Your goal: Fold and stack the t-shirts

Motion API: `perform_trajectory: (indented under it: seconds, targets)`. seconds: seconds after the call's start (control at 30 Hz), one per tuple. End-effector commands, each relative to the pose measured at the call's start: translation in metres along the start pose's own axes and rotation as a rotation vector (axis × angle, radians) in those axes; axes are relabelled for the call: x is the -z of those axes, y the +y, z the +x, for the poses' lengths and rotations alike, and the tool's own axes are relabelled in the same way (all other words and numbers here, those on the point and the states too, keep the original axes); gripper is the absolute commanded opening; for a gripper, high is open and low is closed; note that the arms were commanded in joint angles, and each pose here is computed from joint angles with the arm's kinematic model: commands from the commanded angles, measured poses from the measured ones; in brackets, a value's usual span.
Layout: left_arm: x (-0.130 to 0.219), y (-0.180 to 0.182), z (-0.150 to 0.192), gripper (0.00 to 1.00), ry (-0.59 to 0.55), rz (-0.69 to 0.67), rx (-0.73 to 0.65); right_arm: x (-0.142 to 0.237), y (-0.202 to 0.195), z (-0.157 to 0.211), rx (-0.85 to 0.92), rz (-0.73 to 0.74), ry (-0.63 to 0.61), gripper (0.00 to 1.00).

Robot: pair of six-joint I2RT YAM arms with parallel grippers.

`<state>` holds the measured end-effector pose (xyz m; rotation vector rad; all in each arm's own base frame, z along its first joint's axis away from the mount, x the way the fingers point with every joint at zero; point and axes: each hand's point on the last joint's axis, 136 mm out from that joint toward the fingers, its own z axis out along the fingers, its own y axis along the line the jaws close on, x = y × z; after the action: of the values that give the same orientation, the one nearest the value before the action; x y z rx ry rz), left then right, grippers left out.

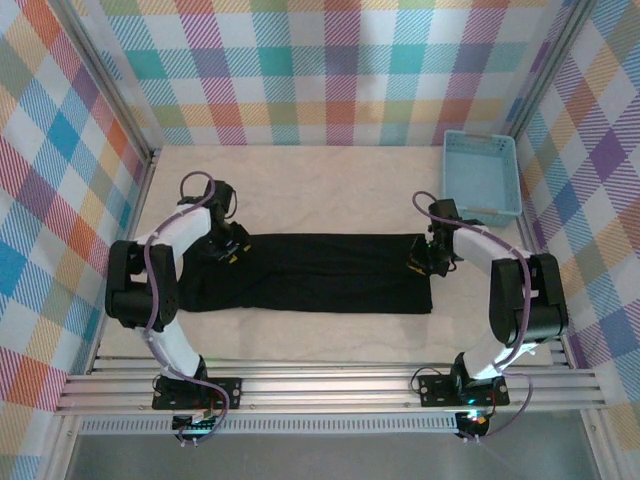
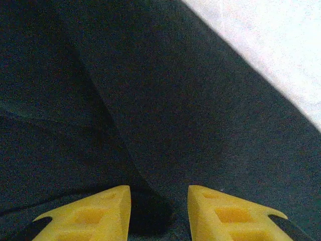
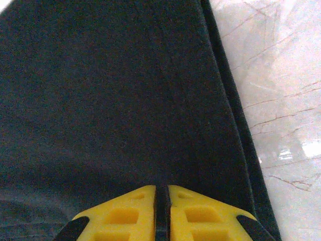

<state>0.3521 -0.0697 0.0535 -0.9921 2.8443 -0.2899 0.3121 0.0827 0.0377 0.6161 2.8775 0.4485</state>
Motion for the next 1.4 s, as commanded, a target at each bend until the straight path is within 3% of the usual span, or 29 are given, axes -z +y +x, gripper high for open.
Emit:
perform_trajectory:
  seconds: [0.0, 0.13, 0.2, 0.27, 0.43, 0.6, 0.77, 0.93, 1.03, 1.17, 1.37]
  targets:
    - [-0.003, -0.001, 0.009, 0.34, 0.013, -0.072, -0.076, 0.005, -0.004, 0.006, 0.017, 0.007, 0.005, 0.14]
    - [0.000, -0.001, 0.014, 0.25, -0.010, -0.102, -0.106, 0.006, -0.004, 0.006, 0.016, 0.005, 0.001, 0.14]
    - [0.005, 0.001, 0.016, 0.08, -0.022, -0.117, -0.118, 0.007, -0.004, 0.005, 0.013, 0.004, -0.003, 0.14]
    - [0.013, 0.001, 0.017, 0.00, -0.039, -0.115, -0.127, 0.006, -0.003, 0.005, 0.012, 0.003, -0.001, 0.14]
    - [0.029, 0.001, 0.037, 0.00, -0.030, -0.102, -0.162, 0.007, -0.003, 0.004, 0.012, 0.004, -0.003, 0.14]
    - [0.039, -0.006, 0.078, 0.00, 0.007, -0.043, -0.201, 0.008, -0.004, 0.004, 0.012, 0.007, -0.005, 0.14]
    - [0.030, 0.011, 0.106, 0.00, 0.021, -0.123, -0.224, 0.007, -0.002, 0.005, 0.007, -0.002, 0.003, 0.15]
    - [0.034, 0.024, 0.084, 0.00, -0.103, -0.231, -0.252, 0.008, 0.001, 0.004, 0.012, -0.010, 0.005, 0.15]
    - [0.047, 0.013, 0.065, 0.00, -0.165, -0.250, -0.287, 0.010, 0.000, 0.003, 0.017, -0.003, 0.002, 0.15]
    - [0.032, 0.002, 0.083, 0.00, -0.077, -0.210, -0.297, 0.012, 0.001, 0.002, 0.023, 0.001, -0.002, 0.15]
    - [0.012, 0.022, 0.123, 0.00, -0.005, -0.225, -0.272, 0.012, 0.004, 0.001, 0.019, -0.014, -0.001, 0.15]
